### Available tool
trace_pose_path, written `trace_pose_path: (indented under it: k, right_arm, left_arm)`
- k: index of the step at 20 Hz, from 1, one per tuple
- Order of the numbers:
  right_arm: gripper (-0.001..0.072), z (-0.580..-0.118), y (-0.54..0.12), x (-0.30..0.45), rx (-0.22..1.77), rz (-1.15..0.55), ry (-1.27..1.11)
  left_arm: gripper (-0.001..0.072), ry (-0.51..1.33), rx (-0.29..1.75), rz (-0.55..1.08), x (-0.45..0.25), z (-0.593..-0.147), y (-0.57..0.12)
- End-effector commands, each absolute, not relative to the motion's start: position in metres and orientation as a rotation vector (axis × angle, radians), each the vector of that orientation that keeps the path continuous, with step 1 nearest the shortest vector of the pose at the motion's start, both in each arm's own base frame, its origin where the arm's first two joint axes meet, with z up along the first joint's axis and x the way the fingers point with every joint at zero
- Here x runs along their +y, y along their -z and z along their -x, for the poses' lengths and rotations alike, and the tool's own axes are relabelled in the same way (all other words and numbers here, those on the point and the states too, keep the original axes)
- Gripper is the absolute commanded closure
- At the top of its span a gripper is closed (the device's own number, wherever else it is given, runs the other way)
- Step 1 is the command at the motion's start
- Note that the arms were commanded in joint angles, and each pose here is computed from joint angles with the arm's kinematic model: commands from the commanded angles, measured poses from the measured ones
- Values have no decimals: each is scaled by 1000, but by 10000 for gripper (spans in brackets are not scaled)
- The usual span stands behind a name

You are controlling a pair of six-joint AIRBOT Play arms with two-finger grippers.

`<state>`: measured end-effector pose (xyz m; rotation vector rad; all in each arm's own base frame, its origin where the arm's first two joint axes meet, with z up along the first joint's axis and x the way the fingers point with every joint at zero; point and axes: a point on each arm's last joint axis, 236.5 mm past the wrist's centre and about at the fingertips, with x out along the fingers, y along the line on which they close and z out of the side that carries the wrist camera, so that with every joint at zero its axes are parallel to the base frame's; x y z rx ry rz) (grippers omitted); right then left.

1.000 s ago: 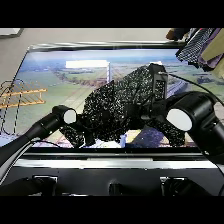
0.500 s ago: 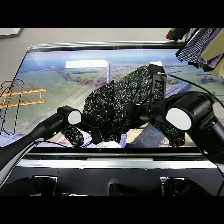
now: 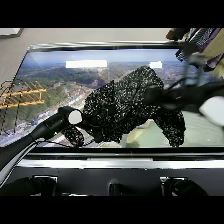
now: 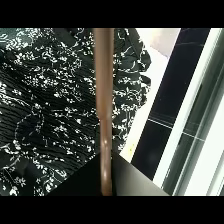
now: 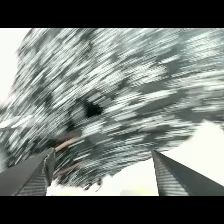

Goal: Fold the clothes and pants, and hang the long-sleeved shirts on hangers.

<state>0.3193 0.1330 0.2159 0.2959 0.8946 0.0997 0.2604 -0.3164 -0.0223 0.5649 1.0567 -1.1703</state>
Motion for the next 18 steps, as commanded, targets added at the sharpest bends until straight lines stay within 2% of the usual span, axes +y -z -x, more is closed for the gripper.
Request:
trace_pose_path:
  k: [1,2,3,4,5,8,9,11,14,18]
  right_arm:
    - [77,-322,-219,61,954,-301,-26]
    - [203,-312,-204,59,1054,-224,-156]
    - [220,-301,-192,61,1126,-107,-314]
    - [214,-295,-185,63,1136,67,-474]
    - [155,-296,-181,65,1082,287,-628]
    - [81,-328,-197,102,672,876,-959]
    - [81,-338,-201,117,576,974,-993]
    - [81,-346,-187,142,555,1000,-1061]
    - [81,-333,-149,177,633,1012,-1236]
    - [83,-333,-123,209,635,1034,-1330]
  left_arm:
    - [693,1166,1044,-561,-318,-263,21]
    - [692,1166,1044,-562,-318,-263,21]
    - [692,1166,1044,-562,-318,-263,21]
    - [693,1166,1045,-562,-318,-263,21]
    - [692,1167,1047,-563,-318,-263,21]
    - [692,1174,1058,-569,-316,-260,22]
    - [692,1173,1058,-572,-315,-260,23]
    - [692,1173,1059,-572,-315,-260,23]
    - [692,1173,1059,-572,-315,-260,23]
    - [692,1181,1051,-583,-315,-260,23]
